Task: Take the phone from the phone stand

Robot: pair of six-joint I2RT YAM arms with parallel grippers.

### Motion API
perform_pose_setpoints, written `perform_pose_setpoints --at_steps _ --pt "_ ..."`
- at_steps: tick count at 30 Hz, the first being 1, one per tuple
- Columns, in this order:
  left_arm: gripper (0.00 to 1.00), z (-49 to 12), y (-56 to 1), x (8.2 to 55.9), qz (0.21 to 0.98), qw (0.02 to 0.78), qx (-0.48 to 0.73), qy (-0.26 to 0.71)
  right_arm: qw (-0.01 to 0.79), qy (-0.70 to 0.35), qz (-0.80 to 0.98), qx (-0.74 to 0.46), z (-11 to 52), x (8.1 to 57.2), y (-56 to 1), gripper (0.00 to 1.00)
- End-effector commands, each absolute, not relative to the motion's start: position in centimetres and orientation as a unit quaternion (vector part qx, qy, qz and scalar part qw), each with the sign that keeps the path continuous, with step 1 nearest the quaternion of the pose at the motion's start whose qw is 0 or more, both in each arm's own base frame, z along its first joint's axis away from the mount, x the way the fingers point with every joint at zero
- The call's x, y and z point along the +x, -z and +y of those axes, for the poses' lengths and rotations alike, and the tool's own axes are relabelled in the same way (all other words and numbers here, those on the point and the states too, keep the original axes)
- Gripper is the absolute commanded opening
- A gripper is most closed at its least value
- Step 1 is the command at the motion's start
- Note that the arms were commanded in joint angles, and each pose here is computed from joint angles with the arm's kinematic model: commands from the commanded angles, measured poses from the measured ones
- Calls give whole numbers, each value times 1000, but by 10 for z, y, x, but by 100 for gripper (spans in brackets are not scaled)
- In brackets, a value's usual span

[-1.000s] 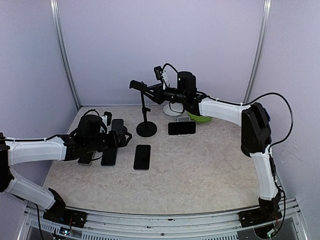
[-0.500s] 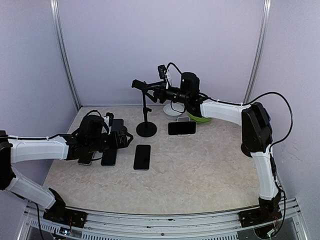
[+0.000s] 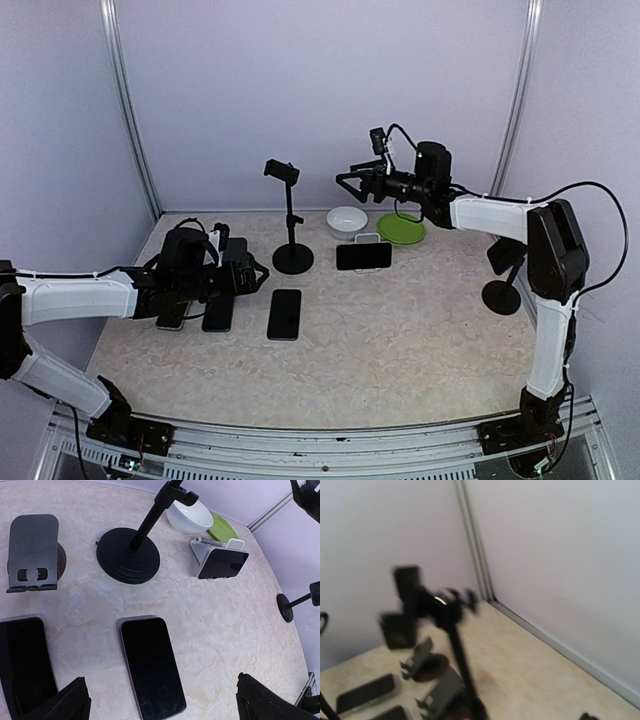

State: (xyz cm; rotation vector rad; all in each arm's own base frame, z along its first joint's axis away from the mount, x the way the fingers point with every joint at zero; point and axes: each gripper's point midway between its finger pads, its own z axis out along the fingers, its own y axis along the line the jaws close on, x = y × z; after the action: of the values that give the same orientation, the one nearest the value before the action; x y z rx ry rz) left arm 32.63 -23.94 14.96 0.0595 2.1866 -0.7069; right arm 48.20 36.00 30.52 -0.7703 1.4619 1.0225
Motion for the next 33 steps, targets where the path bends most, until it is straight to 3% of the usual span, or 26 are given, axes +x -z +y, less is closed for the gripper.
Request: perform_pose_setpoints --at_steps 1,10,23,33 --pt "99 -252 -168 332 854 424 29 301 521 -423 659 -339 329 488 -279 85" --pt "99 -258 -171 331 854 424 36 298 455 -397 713 -356 279 500 -215 85" --pt "99 -259 -173 327 854 425 37 297 363 -385 752 -394 281 517 -139 85" --pt "99 -264 -176 328 851 426 39 304 309 -397 763 -407 286 496 -99 70"
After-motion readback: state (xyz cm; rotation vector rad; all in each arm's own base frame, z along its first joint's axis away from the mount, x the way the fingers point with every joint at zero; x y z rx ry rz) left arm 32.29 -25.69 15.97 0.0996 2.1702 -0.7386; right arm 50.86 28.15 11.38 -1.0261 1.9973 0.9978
